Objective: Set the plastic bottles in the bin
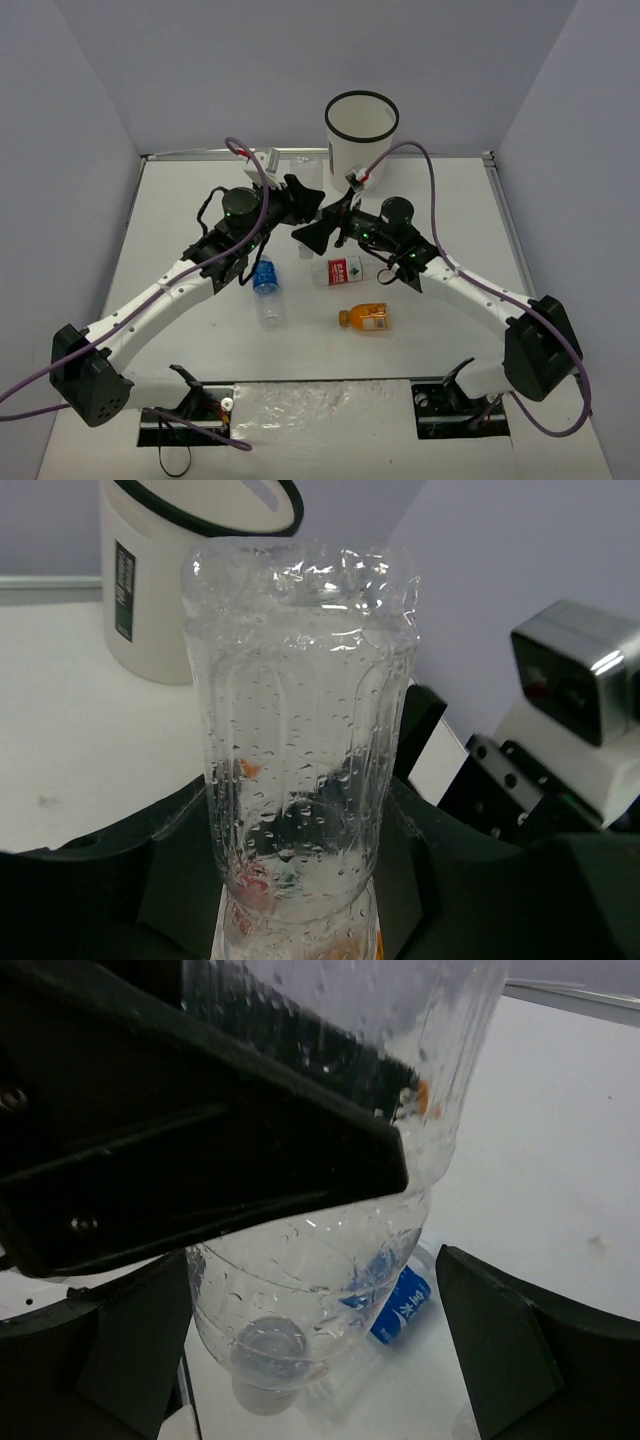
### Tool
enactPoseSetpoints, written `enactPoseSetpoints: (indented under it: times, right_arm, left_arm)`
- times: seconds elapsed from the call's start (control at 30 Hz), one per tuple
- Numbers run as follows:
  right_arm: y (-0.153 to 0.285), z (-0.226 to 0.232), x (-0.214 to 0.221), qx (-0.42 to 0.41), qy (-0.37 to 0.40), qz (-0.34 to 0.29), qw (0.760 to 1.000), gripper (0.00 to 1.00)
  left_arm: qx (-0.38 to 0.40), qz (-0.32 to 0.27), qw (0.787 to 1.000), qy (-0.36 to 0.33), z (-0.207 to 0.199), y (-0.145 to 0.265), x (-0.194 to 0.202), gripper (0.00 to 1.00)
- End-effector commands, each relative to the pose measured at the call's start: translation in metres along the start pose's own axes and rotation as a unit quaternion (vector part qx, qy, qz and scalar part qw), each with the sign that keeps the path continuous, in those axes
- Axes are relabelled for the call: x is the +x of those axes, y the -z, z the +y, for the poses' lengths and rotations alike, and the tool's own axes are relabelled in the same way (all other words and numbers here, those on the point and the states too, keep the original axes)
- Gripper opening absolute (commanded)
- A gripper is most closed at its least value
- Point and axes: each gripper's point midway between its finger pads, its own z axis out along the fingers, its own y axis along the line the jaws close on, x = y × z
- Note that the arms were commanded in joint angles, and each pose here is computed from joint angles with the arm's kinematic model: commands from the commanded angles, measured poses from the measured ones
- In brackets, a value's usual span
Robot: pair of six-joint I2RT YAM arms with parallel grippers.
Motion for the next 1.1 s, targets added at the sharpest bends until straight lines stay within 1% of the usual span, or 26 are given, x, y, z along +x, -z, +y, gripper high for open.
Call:
enactPoseSetpoints:
  times: [0.0,0.03,0.1,0.13,0.17,0.2,0.23,0.27,0.33,0.37,0.4,0.53,0.6,0.63,0.7,0.77,0.87,0.93,1.07]
  right_arm:
    - [-0.025,0.024,-0.050,-0.030,0.033,-0.077,0.996,0.97]
    - [-0.029,0.018,-0.049,-0.016,0.028,-0.077,0.996,0.95]
    - [-0.031,0.012,-0.051,0.004,0.021,-0.089,0.996,0.64]
    - [-0.031,0.009,-0.053,0.012,0.022,-0.097,0.995,0.51]
    - [-0.029,0.007,-0.055,0.020,0.024,-0.104,0.994,0.41]
    - [-0.027,0.004,-0.057,0.027,0.027,-0.111,0.993,0.33]
    - [-0.025,0.002,-0.058,0.037,0.030,-0.115,0.992,0.27]
    - [-0.024,-0.001,-0.060,0.046,0.034,-0.118,0.991,0.23]
    - [-0.021,-0.006,-0.063,0.063,0.039,-0.122,0.990,0.15]
    - [-0.021,-0.009,-0.064,0.074,0.037,-0.123,0.989,0.13]
    - [-0.019,-0.018,-0.067,0.102,0.041,-0.124,0.986,0.12]
    - [-0.006,-0.062,-0.090,0.188,0.042,-0.120,0.974,0.11]
    - [0.011,-0.104,-0.111,0.233,0.032,-0.127,0.964,0.11]
    - [0.013,-0.117,-0.124,0.252,0.034,-0.135,0.958,0.11]
    - [0.022,-0.144,-0.143,0.304,0.052,-0.134,0.942,0.12]
    - [0.021,-0.165,-0.170,0.334,0.092,-0.135,0.928,0.13]
    - [0.018,-0.195,-0.201,0.354,0.121,-0.142,0.917,0.15]
    - [0.010,-0.217,-0.214,0.359,0.127,-0.140,0.914,0.17]
    - [-0.014,-0.259,-0.220,0.364,0.142,-0.133,0.911,0.22]
  left_arm:
    - [0.011,-0.102,0.995,0.020,-0.017,0.011,-0.057,0.00]
    - [0.011,-0.103,0.994,0.022,-0.018,0.012,-0.057,0.00]
    - [0.004,-0.102,0.995,0.020,-0.015,0.015,-0.056,0.00]
    - [0.000,-0.103,0.995,0.017,-0.014,0.016,-0.056,0.02]
    - [-0.004,-0.104,0.994,0.014,-0.012,0.018,-0.057,0.08]
    - [-0.007,-0.106,0.994,0.012,-0.011,0.020,-0.058,0.17]
    - [-0.012,-0.107,0.994,0.009,-0.009,0.022,-0.059,0.26]
    - [-0.017,-0.108,0.994,0.006,-0.008,0.023,-0.060,0.44]
    - [-0.025,-0.109,0.994,0.002,-0.005,0.025,-0.062,0.96]
    - [-0.028,-0.104,0.994,-0.002,-0.004,0.025,-0.059,0.97]
    - [-0.041,-0.098,0.994,-0.006,0.000,0.027,-0.059,0.97]
    - [-0.100,-0.076,0.991,-0.055,0.019,0.035,-0.064,0.97]
    - [-0.169,-0.054,0.982,-0.069,0.043,0.046,-0.062,0.97]
    - [-0.185,-0.051,0.979,-0.072,0.049,0.050,-0.061,0.97]
    - [-0.224,-0.049,0.971,-0.073,0.066,0.059,-0.060,0.97]
    - [-0.244,-0.049,0.966,-0.067,0.081,0.068,-0.058,0.97]
    - [-0.263,-0.037,0.963,-0.050,0.103,0.076,-0.046,0.97]
    - [-0.274,-0.028,0.960,-0.041,0.114,0.080,-0.039,0.97]
    - [-0.306,-0.001,0.951,-0.032,0.140,0.086,-0.020,0.97]
